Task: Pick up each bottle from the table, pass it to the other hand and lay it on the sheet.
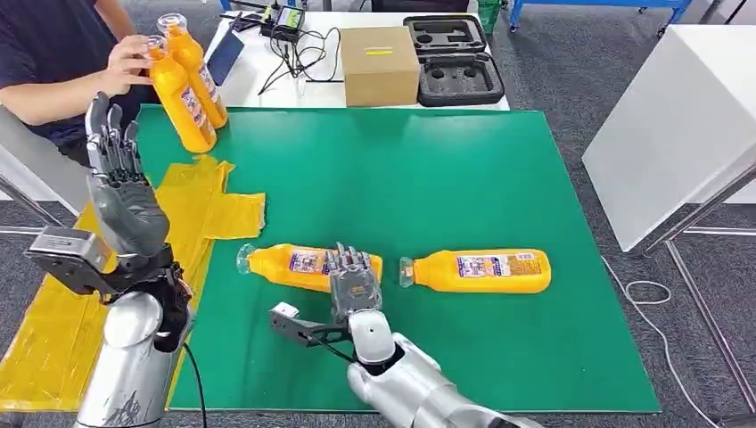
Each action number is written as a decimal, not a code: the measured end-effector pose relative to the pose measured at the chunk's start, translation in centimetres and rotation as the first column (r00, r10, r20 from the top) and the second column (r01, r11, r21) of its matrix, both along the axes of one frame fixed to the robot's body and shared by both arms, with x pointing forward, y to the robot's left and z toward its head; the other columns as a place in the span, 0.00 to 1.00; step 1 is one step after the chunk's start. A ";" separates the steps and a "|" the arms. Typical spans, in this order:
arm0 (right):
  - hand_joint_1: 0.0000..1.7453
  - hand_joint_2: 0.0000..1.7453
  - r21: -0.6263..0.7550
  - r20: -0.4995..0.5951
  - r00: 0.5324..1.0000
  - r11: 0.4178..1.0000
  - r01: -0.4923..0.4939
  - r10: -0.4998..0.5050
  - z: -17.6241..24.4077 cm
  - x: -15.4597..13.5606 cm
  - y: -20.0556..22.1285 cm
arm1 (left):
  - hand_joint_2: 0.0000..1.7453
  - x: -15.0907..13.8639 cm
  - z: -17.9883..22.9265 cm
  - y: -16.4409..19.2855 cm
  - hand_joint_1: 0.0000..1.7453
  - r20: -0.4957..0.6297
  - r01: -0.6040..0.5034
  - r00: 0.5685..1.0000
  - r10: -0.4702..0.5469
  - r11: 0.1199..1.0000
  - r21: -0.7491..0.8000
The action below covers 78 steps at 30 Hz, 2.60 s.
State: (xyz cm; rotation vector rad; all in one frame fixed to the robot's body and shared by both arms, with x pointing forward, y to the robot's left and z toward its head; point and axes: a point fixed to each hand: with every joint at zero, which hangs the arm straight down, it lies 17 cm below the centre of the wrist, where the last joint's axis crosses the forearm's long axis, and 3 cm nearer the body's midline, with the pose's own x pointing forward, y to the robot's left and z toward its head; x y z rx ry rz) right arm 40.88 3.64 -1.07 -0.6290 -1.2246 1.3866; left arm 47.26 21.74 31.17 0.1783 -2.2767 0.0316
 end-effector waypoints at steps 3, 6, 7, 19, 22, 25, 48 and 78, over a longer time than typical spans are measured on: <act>1.00 1.00 -0.017 -0.008 1.000 1.000 -0.004 0.004 0.0 0.4 -0.1 | 0.00 -0.7 -0.1 1.0 0.00 0.005 -0.021 1.000 0.021 1.000 -0.003; 1.00 1.00 -0.039 -0.009 1.000 0.999 -0.014 0.014 -0.1 0.6 -0.3 | 0.00 -1.2 -0.2 1.8 0.00 0.009 -0.037 0.999 0.037 0.999 -0.002; 1.00 1.00 -0.046 -0.008 1.000 0.999 -0.017 0.016 -0.2 0.6 -0.3 | 0.00 -1.3 -0.2 2.0 0.00 0.010 -0.042 0.999 0.043 0.999 -0.002; 0.00 1.00 -0.182 -0.020 1.000 0.983 -0.013 0.010 -2.2 0.2 -2.2 | 0.00 -3.0 -0.4 4.4 0.00 0.023 -0.084 0.996 0.084 0.996 -0.015; 0.00 1.00 -0.203 -0.022 1.000 0.979 -0.015 0.010 -2.3 0.3 -2.4 | 0.00 -3.2 -0.5 4.8 0.00 0.023 -0.086 0.996 0.087 0.996 -0.019; 0.00 1.00 -0.215 -0.024 1.000 0.976 -0.016 0.011 -2.2 0.5 -2.6 | 0.00 -3.3 -0.4 5.0 0.00 0.027 -0.089 0.996 0.089 0.996 -0.017; 0.00 1.00 -0.285 -0.060 0.998 0.959 -0.005 -0.013 -3.3 0.7 -4.2 | 0.00 -3.8 -0.2 5.6 0.00 0.039 -0.097 0.994 0.098 0.995 -0.017; 1.00 1.00 -0.293 0.022 0.996 0.952 0.090 -0.088 -2.5 1.9 -6.3 | 0.00 -5.3 -0.5 7.1 0.00 0.041 -0.139 0.989 0.139 0.990 -0.015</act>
